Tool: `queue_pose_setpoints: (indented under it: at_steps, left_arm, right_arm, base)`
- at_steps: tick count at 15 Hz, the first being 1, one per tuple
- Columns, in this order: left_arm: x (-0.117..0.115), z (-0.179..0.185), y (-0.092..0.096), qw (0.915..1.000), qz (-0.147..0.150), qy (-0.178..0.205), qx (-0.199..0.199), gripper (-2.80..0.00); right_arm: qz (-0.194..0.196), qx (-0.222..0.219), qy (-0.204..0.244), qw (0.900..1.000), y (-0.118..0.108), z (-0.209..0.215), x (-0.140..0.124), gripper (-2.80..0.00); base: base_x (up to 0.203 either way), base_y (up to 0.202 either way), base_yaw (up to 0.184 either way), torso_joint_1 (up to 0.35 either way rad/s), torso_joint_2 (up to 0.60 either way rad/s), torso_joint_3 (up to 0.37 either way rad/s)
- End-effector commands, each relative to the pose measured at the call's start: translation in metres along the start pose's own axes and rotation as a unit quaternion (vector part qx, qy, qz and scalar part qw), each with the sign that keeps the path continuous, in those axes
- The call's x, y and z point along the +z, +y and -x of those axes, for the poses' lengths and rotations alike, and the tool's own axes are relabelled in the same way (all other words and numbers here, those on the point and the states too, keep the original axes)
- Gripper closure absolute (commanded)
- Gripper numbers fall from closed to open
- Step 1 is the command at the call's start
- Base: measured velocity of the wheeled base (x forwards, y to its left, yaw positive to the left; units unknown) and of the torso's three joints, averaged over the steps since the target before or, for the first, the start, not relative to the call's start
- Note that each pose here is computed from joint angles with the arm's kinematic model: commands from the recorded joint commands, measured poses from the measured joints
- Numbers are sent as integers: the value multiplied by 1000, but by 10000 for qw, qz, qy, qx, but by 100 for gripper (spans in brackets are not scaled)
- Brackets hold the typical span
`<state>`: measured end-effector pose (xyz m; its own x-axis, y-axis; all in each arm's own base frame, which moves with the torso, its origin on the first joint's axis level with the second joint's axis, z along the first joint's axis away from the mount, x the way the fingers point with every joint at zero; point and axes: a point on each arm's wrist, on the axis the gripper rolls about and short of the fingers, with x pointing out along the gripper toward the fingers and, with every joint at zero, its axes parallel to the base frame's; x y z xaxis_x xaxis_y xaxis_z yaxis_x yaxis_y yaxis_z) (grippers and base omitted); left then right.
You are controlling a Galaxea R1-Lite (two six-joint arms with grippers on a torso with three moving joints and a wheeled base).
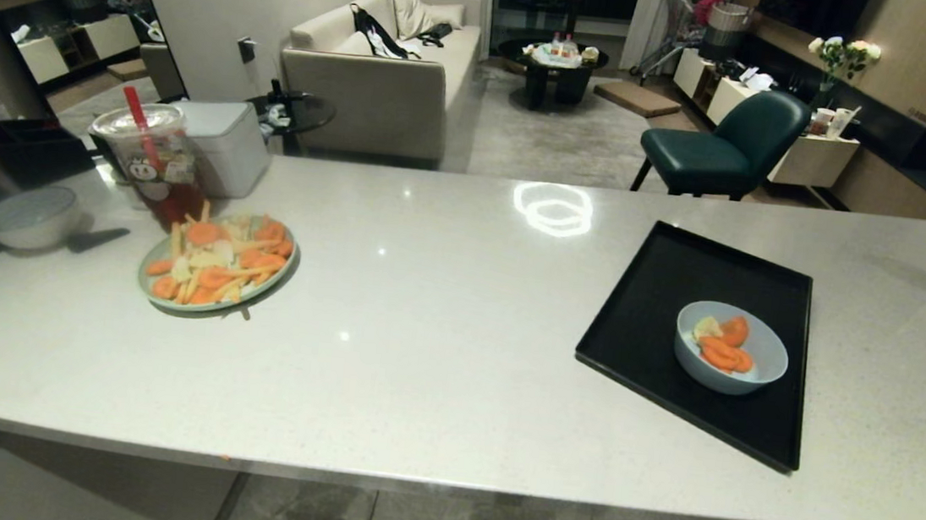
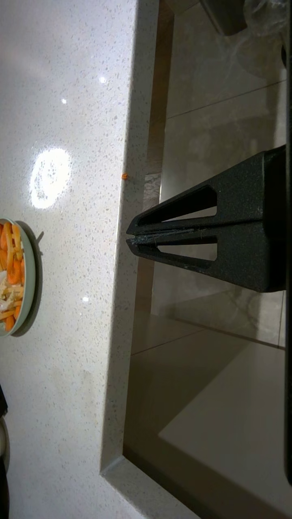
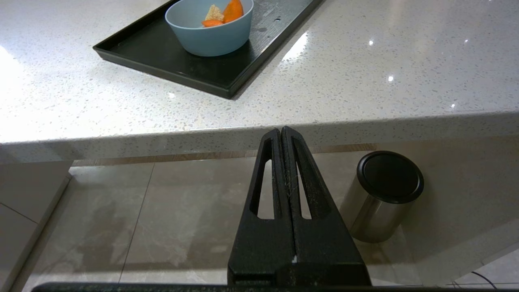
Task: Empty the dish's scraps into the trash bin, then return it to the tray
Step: Pick up the bowl with leftover food
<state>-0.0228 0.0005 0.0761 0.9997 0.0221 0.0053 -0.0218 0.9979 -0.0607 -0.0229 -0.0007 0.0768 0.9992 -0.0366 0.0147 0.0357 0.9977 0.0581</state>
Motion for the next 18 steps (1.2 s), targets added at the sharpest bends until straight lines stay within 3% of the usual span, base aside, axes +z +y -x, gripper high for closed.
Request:
queue_pose_setpoints:
  at_steps: [1,14,18]
  left_arm:
    - [0,0,0,10000,4,3,5,0]
    - [0,0,0,10000,4,3,3,0]
    - [0,0,0,10000,4,3,5,0]
  right_arm:
    - [-3,-1,4,10000,0,0,0,0]
    - [455,30,-14,9990,0,0,1,0]
    - [458,395,-435,9972,3,9,27,0]
  base:
    - [0,0,0,0,0,0]
    - [0,0,0,0,0,0]
    - [0,0,0,0,0,0]
